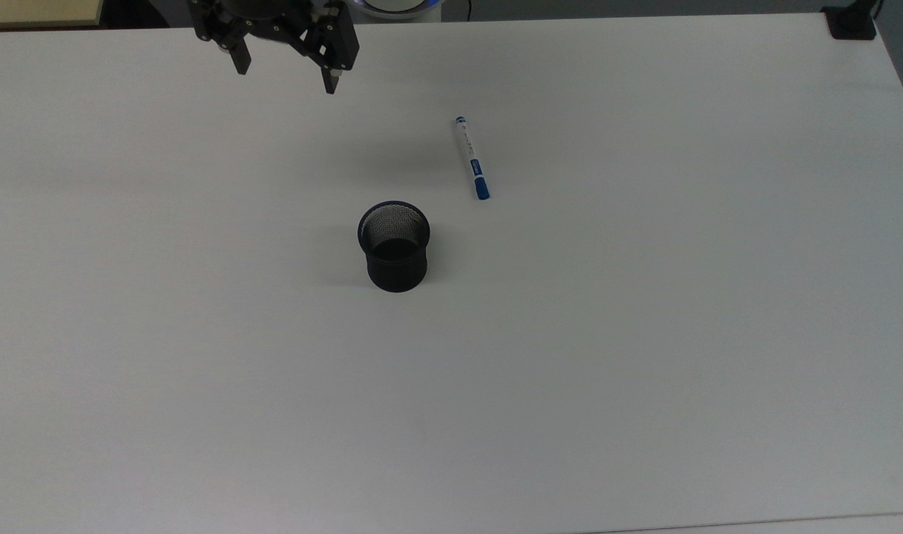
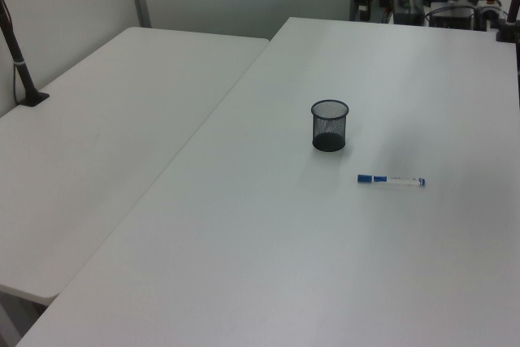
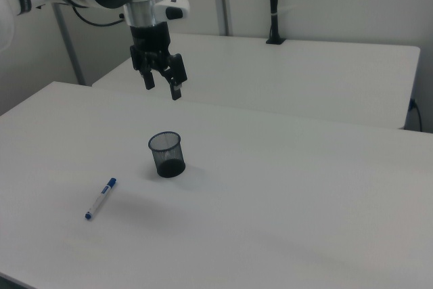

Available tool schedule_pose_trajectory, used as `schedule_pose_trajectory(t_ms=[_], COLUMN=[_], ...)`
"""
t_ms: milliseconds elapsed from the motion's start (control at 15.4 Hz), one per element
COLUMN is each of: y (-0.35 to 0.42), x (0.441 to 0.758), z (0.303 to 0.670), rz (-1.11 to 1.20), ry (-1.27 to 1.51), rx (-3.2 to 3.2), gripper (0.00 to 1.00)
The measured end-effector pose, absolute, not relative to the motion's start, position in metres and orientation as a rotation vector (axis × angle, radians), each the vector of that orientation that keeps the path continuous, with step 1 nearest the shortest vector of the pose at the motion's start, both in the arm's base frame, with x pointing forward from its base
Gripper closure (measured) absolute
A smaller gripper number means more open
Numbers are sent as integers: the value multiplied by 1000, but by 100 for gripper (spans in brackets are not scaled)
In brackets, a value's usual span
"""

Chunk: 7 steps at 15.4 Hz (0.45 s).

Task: Remove the marker

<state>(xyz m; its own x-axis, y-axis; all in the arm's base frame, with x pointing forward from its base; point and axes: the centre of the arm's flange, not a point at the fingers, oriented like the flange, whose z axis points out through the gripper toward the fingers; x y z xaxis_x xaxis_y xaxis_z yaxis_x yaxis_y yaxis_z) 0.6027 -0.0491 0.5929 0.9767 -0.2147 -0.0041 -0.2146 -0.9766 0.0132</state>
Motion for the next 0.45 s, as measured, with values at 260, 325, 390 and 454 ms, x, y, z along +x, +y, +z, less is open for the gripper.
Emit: schedule_pose_trajectory(t_ms=[260,325,390,454], y=[-56,-57,-57,-58], x=[602,601,601,601], z=[594,595,595,596], rz=[-6,-4,-3,-1], ry=[-392,-408,-426,-435], rx=[3110,3108,3105,3104], gripper=[0,0,0,0])
